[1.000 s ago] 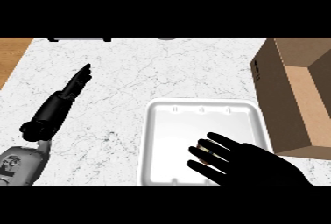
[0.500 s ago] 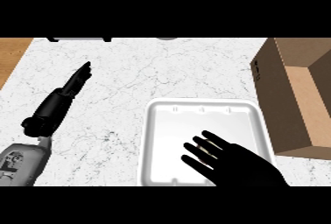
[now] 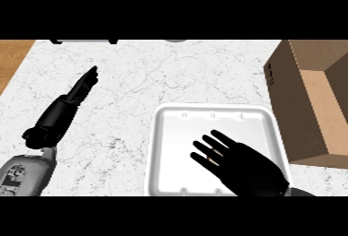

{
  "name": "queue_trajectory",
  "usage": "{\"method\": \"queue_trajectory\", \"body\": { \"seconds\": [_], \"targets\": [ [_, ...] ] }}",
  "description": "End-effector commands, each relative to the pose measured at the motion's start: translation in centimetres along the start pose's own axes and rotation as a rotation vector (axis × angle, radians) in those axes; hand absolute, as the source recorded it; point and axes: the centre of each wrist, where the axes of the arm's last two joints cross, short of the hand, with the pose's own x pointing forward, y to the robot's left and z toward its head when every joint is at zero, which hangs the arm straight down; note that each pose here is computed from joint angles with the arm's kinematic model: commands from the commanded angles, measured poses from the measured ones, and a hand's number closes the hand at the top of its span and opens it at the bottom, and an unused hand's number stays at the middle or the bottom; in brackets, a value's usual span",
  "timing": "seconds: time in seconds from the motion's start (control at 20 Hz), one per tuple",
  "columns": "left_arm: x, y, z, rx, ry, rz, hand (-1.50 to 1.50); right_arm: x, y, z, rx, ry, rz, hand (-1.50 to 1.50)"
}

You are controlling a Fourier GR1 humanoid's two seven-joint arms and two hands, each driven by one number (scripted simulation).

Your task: Pick the cupcake from the tray and place it in the cardboard box

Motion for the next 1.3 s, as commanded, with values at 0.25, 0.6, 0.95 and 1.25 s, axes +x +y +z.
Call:
{"method": "queue_trajectory", "body": {
  "seconds": [0.25, 0.6, 0.95, 1.25],
  "targets": [
    [0.6, -1.1, 0.2, -0.003, 0.003, 0.005, 0.00, -1.1, 1.7, -3.9, 0.028, -0.019, -0.029, -1.50],
    [-0.1, 0.7, 0.7, -0.002, 0.002, 0.008, 0.00, 0.7, 4.4, -2.4, 0.040, 0.005, -0.005, -1.50],
    [0.1, -0.7, -1.9, -0.006, 0.010, 0.018, 0.00, -3.9, 4.9, -5.0, 0.050, 0.056, 0.021, -1.50],
    [-1.0, 0.2, 0.7, 0.010, 0.007, -0.019, 0.00, -2.2, 6.2, -5.9, 0.072, -0.013, -0.004, -1.50]
  ]
}}
